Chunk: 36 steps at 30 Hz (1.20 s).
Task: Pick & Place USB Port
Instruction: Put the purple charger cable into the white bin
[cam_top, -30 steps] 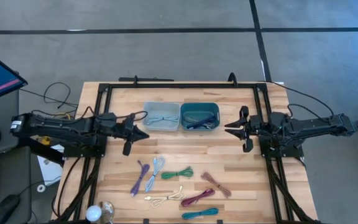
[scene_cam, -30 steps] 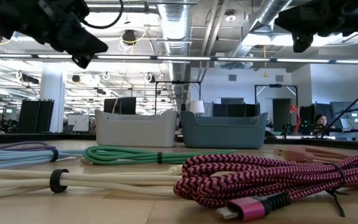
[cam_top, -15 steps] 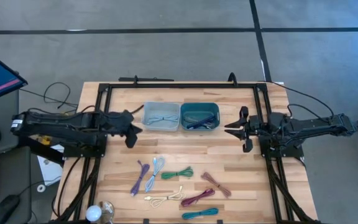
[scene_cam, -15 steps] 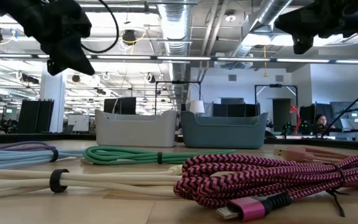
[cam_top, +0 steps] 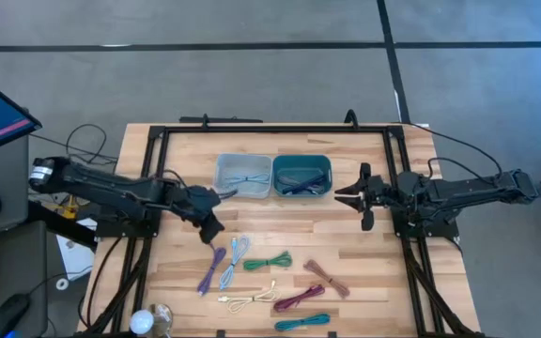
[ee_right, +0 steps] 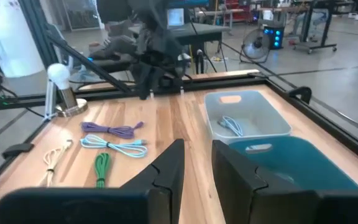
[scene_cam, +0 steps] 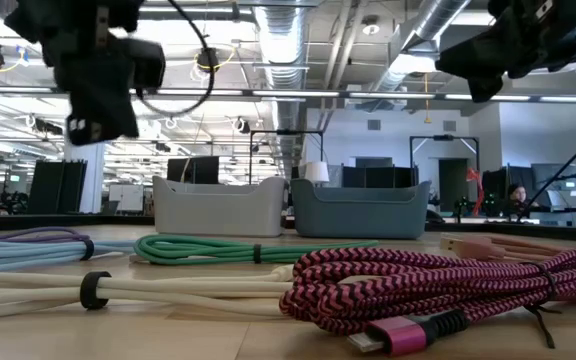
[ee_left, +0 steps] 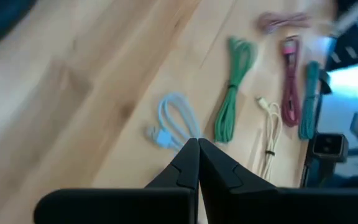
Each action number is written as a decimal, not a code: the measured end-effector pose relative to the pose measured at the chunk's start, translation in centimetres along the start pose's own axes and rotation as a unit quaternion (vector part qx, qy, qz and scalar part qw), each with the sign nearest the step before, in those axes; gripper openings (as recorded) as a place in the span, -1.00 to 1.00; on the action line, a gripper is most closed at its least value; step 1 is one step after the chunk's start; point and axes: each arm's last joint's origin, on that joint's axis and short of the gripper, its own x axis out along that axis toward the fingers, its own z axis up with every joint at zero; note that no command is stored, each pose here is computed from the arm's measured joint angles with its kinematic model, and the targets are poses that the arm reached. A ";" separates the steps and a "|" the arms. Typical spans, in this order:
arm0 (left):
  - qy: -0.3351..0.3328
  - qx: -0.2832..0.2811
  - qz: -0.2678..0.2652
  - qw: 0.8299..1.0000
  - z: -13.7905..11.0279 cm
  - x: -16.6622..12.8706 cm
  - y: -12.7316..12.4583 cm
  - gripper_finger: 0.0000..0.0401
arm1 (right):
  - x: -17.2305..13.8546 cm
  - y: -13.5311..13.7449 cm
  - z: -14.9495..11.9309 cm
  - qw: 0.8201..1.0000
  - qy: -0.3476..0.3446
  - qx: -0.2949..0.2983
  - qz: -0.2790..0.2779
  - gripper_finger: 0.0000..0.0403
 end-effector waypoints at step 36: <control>0.185 -0.199 0.069 0.960 -3.6 4.8 -1.0 -0.25 | 0.1 -0.1 0.0 1.000 -0.001 -0.004 -0.014 -0.63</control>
